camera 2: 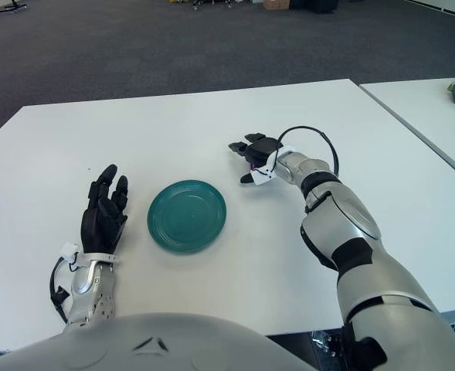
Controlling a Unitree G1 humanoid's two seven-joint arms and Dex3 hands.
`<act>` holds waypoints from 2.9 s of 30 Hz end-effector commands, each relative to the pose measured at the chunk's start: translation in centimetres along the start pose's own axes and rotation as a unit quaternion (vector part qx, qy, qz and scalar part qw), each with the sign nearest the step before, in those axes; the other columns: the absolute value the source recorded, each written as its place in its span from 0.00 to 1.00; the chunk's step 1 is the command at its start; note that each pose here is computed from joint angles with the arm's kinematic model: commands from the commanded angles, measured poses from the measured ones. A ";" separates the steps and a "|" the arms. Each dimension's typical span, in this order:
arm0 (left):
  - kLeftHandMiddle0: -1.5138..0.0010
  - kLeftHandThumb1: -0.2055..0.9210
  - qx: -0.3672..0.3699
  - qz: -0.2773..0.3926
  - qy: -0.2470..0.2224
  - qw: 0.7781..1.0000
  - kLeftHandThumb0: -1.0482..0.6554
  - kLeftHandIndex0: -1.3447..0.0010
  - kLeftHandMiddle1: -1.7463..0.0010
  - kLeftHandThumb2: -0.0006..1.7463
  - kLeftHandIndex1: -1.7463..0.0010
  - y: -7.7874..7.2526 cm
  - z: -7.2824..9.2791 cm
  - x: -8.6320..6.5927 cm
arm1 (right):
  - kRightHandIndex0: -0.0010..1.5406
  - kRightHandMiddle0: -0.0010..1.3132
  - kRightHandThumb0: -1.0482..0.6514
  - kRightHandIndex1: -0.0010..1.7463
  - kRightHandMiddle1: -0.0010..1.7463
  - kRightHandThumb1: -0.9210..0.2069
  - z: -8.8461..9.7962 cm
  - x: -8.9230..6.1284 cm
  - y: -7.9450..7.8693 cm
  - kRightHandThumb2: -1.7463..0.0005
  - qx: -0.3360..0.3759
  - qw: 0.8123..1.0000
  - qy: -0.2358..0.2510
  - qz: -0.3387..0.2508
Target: Put the gum into the plate.
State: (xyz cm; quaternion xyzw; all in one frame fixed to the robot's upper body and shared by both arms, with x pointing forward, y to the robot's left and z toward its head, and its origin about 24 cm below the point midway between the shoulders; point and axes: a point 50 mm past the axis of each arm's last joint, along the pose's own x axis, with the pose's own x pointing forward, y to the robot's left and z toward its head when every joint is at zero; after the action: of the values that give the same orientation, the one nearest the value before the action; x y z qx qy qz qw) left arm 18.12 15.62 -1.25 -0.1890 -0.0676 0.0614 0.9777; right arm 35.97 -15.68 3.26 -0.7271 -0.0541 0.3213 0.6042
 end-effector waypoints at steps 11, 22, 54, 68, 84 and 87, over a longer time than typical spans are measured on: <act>0.87 1.00 -0.037 0.044 0.045 0.997 0.13 1.00 1.00 0.43 0.83 0.0 -2.0 -2.2 | 0.00 0.00 0.00 0.00 0.00 0.00 -0.2 0.2 0.0 0.64 0.002 1.000 0.027 -0.002; 0.88 1.00 -0.038 0.037 0.045 0.998 0.12 1.00 1.00 0.43 0.85 -0.2 -1.9 -2.3 | 0.00 0.00 0.00 0.00 0.00 0.00 -1.0 0.0 -0.3 0.66 0.001 0.999 0.046 0.006; 0.89 1.00 -0.039 0.027 0.053 0.997 0.08 1.00 1.00 0.45 0.79 0.6 -1.9 -2.5 | 0.00 0.00 0.00 0.00 0.00 0.00 -3.0 -1.1 -0.1 0.67 -0.008 0.996 0.085 0.033; 0.88 1.00 -0.036 0.027 0.055 0.997 0.09 1.00 0.99 0.45 0.78 0.9 -1.9 -2.5 | 0.00 0.00 0.00 0.00 0.00 0.00 -3.3 -1.2 0.2 0.70 0.002 0.993 0.104 0.059; 0.88 1.00 -0.032 0.030 0.052 0.998 0.10 1.00 1.00 0.44 0.78 0.9 -1.8 -2.7 | 0.00 0.00 0.00 0.00 0.00 0.00 -3.1 -1.2 1.2 0.69 0.015 0.990 0.109 0.090; 0.88 1.00 -0.031 0.031 0.052 0.998 0.10 1.00 1.00 0.44 0.79 0.9 -1.7 -2.7 | 0.00 0.00 0.00 0.00 0.00 0.00 -3.0 -1.2 1.3 0.69 0.015 0.989 0.110 0.095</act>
State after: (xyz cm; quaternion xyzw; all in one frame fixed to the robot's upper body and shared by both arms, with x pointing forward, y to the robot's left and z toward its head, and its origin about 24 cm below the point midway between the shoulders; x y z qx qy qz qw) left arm 17.81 15.85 -1.20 -0.2046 -0.0668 0.0458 0.9755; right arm 36.44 -19.37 3.18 -0.7560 0.0749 0.2898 0.5822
